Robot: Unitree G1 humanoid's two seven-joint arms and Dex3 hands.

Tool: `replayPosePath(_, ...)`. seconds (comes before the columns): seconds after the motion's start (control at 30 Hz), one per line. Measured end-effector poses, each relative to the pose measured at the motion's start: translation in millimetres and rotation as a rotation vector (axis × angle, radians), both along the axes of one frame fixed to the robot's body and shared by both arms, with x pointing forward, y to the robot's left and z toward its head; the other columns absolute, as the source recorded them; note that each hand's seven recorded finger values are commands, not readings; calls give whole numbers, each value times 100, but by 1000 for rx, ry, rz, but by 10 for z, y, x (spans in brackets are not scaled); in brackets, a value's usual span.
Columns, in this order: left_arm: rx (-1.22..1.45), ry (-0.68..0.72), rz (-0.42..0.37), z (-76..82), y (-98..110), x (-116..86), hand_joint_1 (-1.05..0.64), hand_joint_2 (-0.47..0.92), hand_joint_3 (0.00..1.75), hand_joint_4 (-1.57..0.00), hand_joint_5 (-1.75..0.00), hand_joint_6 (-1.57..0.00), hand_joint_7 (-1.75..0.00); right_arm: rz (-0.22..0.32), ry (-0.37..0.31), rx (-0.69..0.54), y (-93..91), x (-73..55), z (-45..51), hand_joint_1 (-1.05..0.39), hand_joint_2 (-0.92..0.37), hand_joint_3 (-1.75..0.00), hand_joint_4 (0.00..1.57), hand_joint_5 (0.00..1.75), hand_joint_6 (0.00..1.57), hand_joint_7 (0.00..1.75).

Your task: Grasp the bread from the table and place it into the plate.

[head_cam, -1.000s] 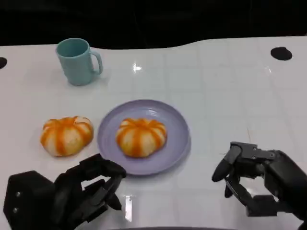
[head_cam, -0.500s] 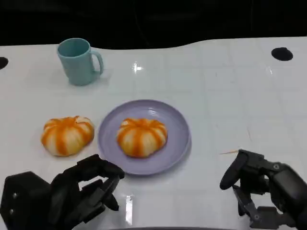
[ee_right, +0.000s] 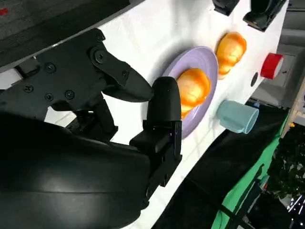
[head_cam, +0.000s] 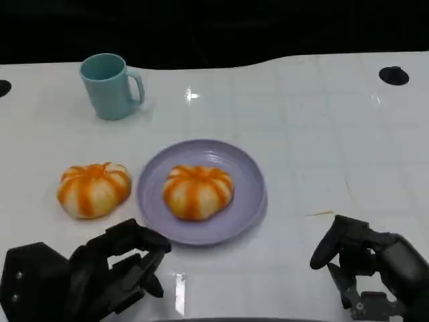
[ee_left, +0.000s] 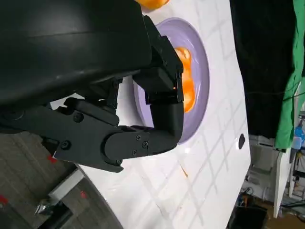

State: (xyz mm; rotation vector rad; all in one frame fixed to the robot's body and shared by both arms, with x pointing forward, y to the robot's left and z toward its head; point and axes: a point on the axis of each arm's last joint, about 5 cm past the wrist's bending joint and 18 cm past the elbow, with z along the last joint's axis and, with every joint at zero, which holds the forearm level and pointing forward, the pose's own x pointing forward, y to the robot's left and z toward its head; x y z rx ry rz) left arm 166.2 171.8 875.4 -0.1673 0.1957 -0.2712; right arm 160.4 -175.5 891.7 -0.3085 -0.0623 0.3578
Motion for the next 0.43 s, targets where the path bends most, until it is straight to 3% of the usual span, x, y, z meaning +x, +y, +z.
replayPosePath(0.43,6,-9,6,-22,42,10,-45,92,42,-65,-170,-70,-123,8,-15,-3,-4,13,-55,-21,-60,-109,91,175,66,168)
